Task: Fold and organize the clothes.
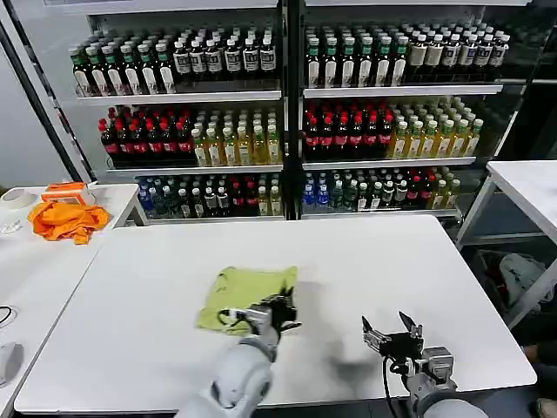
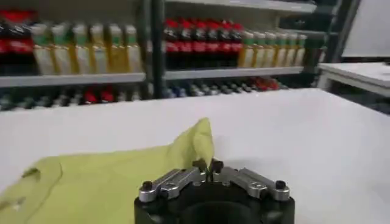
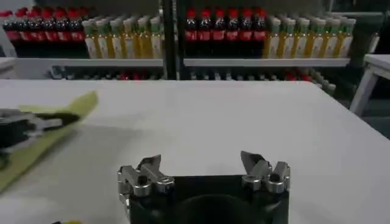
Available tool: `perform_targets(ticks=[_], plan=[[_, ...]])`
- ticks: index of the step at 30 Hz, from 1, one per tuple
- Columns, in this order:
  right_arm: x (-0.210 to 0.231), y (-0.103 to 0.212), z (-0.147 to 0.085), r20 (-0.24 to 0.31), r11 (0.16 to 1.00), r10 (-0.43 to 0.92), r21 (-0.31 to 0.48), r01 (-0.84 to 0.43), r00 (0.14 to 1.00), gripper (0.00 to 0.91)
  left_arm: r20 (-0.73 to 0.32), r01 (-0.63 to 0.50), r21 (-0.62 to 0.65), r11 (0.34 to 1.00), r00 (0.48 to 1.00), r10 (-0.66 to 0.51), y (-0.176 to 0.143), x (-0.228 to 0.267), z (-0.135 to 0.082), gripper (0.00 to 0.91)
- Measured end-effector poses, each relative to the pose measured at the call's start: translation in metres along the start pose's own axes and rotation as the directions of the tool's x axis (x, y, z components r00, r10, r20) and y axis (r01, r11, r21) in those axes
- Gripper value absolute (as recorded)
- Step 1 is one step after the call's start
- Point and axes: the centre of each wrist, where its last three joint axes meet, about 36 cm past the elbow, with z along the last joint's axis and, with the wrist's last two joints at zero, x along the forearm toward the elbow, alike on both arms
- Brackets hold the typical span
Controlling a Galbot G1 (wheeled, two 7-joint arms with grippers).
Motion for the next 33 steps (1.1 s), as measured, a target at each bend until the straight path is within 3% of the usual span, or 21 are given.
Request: perform_targets(ticks=[1,2,3,10,17,27,33], plan=[[-0.001,0.000,0.000,0.002,1.000,0.000,0.001,0.000,1.000,0.907,0.001,-0.007,0.002,1.000,1.000,0.007,-0.008,-0.005,-0.001,0.081],[-0.002,0.000,0.000,0.003,1.000,0.000,0.002,0.000,1.000,0.907,0.005,-0.012,0.003,1.000,1.000,0.012,-0.014,-0.010,-0.002,0.272],[-0.003,-0.001,-0.001,0.005,1.000,0.001,0.002,-0.001,1.000,0.907,0.009,-0.019,0.004,1.000,1.000,0.019,-0.021,-0.015,-0.003,0.907],[-0.008,-0.003,-0.003,0.020,1.000,-0.004,0.001,0.004,1.000,0.907,0.072,-0.052,0.000,0.999,0.996,0.052,-0.054,-0.048,-0.016,0.907],[-0.015,0.002,-0.003,0.038,0.999,-0.025,-0.029,0.026,0.999,0.907,0.162,-0.061,0.028,0.998,0.985,0.055,-0.055,-0.056,-0.021,0.907],[-0.035,0.012,-0.007,0.062,0.997,-0.049,-0.062,0.053,0.997,0.907,0.285,0.038,0.058,0.998,0.957,-0.053,0.016,-0.027,-0.022,0.907],[-0.062,0.020,-0.009,0.028,0.987,-0.075,-0.144,0.078,0.997,0.907,0.307,0.133,0.062,0.989,0.941,-0.146,0.073,0.005,-0.015,0.907]])
